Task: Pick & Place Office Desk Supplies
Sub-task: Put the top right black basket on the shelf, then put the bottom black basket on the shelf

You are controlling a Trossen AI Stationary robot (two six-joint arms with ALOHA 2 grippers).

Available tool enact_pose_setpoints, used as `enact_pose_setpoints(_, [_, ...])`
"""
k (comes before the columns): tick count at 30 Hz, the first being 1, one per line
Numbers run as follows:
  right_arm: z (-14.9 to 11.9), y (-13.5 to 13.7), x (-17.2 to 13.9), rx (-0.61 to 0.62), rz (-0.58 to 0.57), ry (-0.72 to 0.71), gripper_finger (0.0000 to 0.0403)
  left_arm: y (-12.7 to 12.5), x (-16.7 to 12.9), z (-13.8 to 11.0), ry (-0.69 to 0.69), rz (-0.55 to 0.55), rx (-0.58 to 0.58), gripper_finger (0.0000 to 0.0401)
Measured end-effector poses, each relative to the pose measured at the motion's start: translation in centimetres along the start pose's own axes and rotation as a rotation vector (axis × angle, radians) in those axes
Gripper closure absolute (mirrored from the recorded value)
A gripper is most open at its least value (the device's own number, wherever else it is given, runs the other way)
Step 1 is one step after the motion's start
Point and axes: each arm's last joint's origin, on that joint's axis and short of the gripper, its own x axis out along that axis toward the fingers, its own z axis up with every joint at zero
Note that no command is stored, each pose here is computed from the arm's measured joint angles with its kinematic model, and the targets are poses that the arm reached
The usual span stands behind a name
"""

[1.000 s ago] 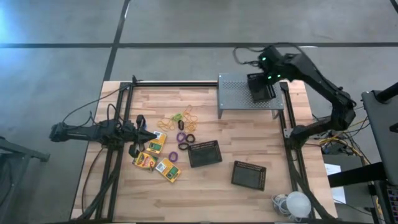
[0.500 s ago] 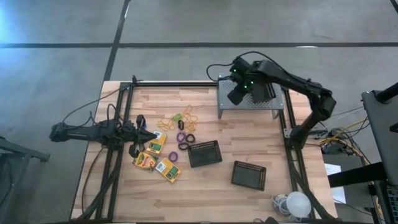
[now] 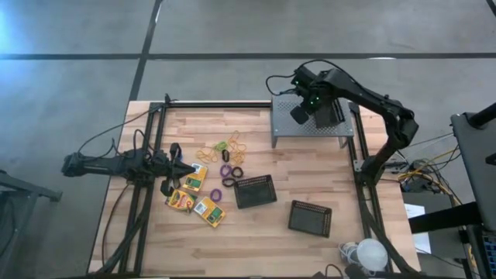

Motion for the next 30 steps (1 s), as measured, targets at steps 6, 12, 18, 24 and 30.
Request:
enact_pose_setpoints(6, [-0.1, -0.7, 0.1, 0.021, -0.032, 0.016, 0.0356, 0.0, 0.0, 0.0, 0.0, 0.0, 0.0, 0.0374])
enact_pose_setpoints(12, [-0.3, -1.2, 0.1, 0.038, -0.049, 0.027, 0.0355, 0.0, 0.0, 0.0, 0.0, 0.0, 0.0, 0.0374])
enact_pose_setpoints(18, [-0.4, -1.3, 0.1, 0.046, -0.072, 0.042, 0.0355, 0.0, 0.0, 0.0, 0.0, 0.0, 0.0, 0.0374])
enact_pose_setpoints(24, [-0.4, -1.5, 0.1, 0.06, -0.075, 0.039, 0.0355, 0.0, 0.0, 0.0, 0.0, 0.0, -0.004, 0.0374])
enact_pose_setpoints(30, [-0.7, 0.7, -2.8, -0.011, -0.006, -0.17, 0.0353, 0.0, 0.0, 0.0, 0.0, 0.0, -0.004, 0.0374])
